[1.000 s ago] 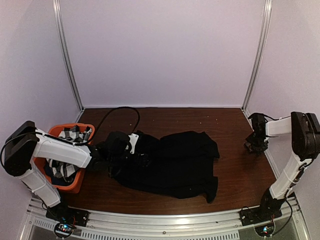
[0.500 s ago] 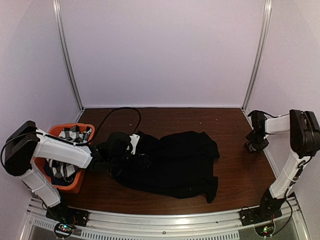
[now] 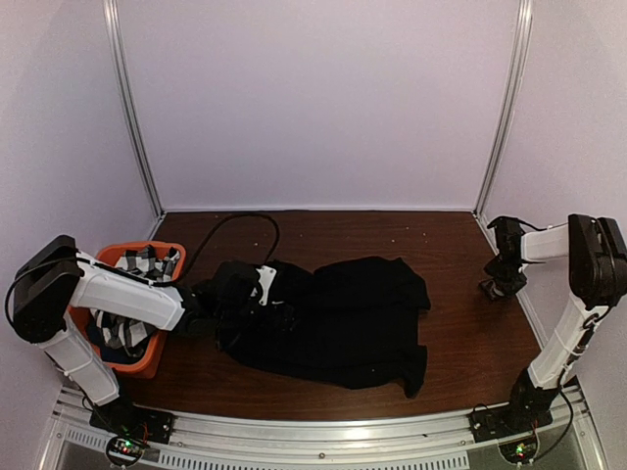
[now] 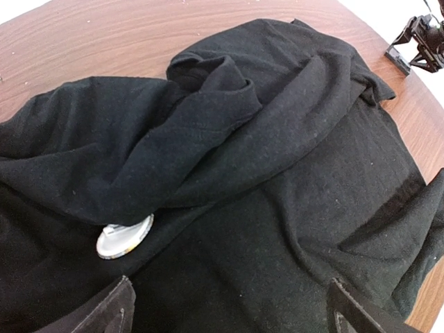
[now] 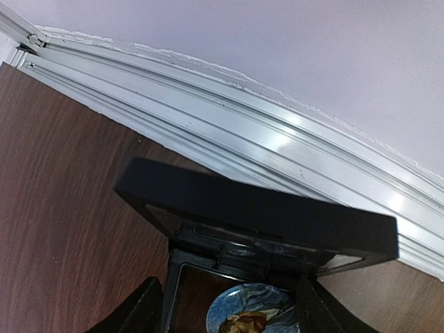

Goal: Pin the brooch onto the clothing
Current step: Pick up the brooch from the brooch box.

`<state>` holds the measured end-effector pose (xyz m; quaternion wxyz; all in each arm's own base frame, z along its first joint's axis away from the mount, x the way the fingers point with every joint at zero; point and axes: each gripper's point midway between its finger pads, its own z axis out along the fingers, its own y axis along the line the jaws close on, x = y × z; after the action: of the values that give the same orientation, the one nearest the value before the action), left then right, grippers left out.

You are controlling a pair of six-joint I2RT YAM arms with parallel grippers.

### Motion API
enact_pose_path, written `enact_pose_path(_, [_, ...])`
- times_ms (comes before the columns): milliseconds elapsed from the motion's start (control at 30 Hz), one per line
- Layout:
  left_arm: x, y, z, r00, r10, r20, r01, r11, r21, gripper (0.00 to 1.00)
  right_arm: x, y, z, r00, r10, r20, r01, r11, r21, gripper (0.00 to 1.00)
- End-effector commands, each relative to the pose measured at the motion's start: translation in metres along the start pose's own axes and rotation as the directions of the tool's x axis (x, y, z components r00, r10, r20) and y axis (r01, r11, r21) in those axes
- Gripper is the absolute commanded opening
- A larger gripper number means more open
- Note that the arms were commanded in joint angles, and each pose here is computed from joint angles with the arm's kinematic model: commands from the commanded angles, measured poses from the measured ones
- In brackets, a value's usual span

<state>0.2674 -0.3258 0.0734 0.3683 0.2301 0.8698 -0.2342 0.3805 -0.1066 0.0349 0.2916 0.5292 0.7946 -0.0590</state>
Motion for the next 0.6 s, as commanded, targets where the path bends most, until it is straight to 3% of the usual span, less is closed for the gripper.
enact_pose_path(0, [-0.014, -0.008, 0.005, 0.999, -0.003, 0.038, 0.002, 1.000, 0.017, 0.98, -0.003, -0.004, -0.010, 1.000, -0.013, -0.009, 0.013, 1.000, -0.011, 0.67])
enact_pose_path(267, [-0.009, -0.011, 0.008, 0.999, -0.005, 0.033, 0.004, 1.000, 0.026, 0.98, -0.007, -0.011, -0.021, 0.999, -0.035, 0.004, 0.035, 0.999, 0.001, 0.67])
enact_pose_path(567, [-0.006, -0.010, 0.008, 1.000, -0.004, 0.027, 0.003, 1.000, 0.024, 0.98, 0.011, -0.019, -0.003, 0.998, -0.054, -0.036, 0.055, 0.998, 0.031, 0.67])
